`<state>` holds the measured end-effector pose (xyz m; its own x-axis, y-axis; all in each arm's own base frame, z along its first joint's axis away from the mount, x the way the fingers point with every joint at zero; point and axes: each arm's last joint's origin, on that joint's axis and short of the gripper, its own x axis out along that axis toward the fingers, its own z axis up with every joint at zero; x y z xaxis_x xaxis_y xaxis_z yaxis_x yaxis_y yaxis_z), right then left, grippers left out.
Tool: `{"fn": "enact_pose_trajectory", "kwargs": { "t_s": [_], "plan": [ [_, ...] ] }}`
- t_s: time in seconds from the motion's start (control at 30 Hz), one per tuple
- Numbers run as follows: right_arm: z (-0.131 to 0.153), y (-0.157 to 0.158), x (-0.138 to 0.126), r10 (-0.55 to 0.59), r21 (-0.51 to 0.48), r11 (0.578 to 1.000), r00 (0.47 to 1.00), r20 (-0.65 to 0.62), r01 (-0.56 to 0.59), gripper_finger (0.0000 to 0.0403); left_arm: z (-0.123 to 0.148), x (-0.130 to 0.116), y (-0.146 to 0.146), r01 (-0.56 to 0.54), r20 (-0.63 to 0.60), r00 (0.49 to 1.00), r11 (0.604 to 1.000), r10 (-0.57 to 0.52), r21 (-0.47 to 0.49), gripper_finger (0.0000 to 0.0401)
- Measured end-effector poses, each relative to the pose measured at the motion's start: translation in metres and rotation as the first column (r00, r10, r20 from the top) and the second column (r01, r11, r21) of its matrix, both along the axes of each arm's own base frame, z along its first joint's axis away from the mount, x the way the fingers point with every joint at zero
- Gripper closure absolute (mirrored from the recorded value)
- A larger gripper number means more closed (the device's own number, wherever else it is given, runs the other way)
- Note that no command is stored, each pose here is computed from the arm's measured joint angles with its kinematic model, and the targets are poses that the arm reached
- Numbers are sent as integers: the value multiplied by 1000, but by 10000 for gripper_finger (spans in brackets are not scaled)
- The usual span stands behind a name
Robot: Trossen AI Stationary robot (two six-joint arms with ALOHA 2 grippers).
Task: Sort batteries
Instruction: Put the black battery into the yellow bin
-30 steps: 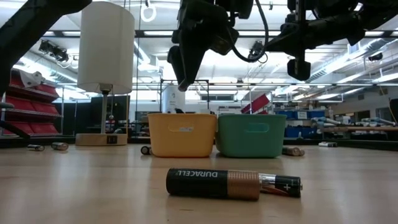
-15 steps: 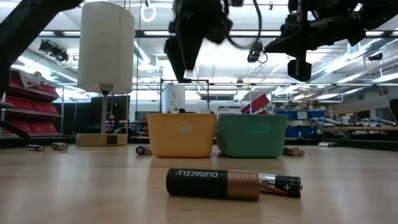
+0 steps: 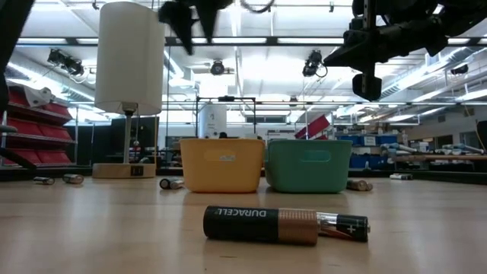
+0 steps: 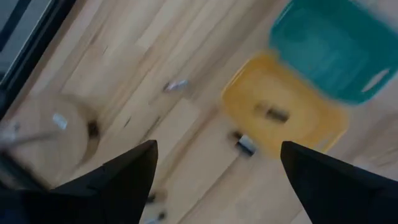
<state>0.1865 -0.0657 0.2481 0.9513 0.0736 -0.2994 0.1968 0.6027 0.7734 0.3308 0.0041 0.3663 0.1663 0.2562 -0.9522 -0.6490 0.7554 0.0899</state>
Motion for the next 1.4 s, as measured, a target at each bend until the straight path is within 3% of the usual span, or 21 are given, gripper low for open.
{"fn": "enact_pose_trajectory", "kwargs": {
  "t_s": [0.2, 0.43, 0.63, 1.0, 1.2, 1.4],
  "plan": [
    [-3, 0, -1, -1, 6, 1000, 1000, -29, 1, 401, -43, -49, -16, -38, -158, 987, 997, 26, -69, 45],
    [-3, -4, -3, -24, -12, 1000, 999, -33, 24, 401, -105, -96, -19, -148, -108, 986, 973, 130, -180, 45],
    [-3, -6, -3, -36, -12, 999, 999, -33, 36, 401, -147, -121, -16, -203, -186, 967, 968, 175, -149, 45],
    [-4, -8, -3, -110, 31, 993, 993, -47, 112, 401, -200, -139, -3, -273, -209, 949, 945, 234, -180, 45],
    [-4, -8, -3, -119, 59, 991, 992, -49, 122, 401, -206, -144, 6, -309, -228, 935, 940, 271, -148, 45],
    [-4, -8, -3, -122, 67, 990, 991, -50, 126, 401, -206, -139, 17, -249, -184, 958, 957, 221, -148, 45]
  ]
}}
